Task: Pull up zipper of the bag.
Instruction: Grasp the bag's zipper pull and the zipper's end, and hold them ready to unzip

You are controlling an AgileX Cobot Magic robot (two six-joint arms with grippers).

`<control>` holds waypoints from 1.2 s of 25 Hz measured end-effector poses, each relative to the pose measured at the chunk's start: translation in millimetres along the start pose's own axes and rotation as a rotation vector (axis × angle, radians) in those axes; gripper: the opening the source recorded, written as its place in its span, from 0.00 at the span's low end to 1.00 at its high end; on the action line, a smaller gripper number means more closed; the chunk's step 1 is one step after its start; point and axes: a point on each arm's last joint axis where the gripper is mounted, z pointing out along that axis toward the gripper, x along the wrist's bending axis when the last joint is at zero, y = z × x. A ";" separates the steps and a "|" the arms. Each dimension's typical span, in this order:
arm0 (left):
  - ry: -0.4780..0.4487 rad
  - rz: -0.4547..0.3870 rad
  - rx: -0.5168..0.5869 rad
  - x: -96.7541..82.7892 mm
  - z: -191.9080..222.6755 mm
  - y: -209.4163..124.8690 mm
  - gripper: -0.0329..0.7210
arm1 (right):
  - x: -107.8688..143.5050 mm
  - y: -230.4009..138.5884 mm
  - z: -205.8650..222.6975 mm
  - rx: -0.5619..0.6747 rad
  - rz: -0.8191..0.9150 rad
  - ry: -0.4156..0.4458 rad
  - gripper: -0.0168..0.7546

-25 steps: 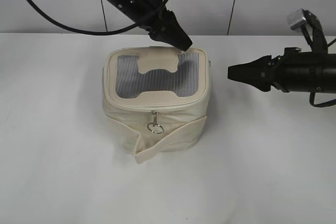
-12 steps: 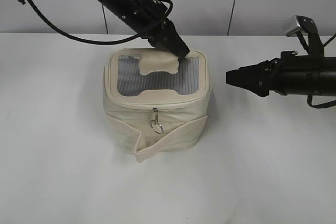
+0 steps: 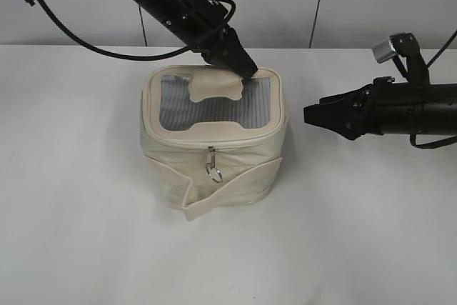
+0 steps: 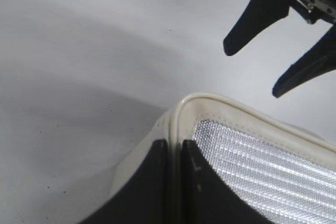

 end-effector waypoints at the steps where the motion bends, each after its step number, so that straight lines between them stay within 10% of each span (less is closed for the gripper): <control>1: 0.000 0.000 0.000 0.0 0.0 0.0 0.09 | -2.8 -1.1 3.2 0.005 0.003 0.001 0.59; 30: 0.009 0.003 0.007 1.1 -1.2 -0.4 0.09 | 12.7 20.3 61.5 0.109 -0.236 -0.036 0.55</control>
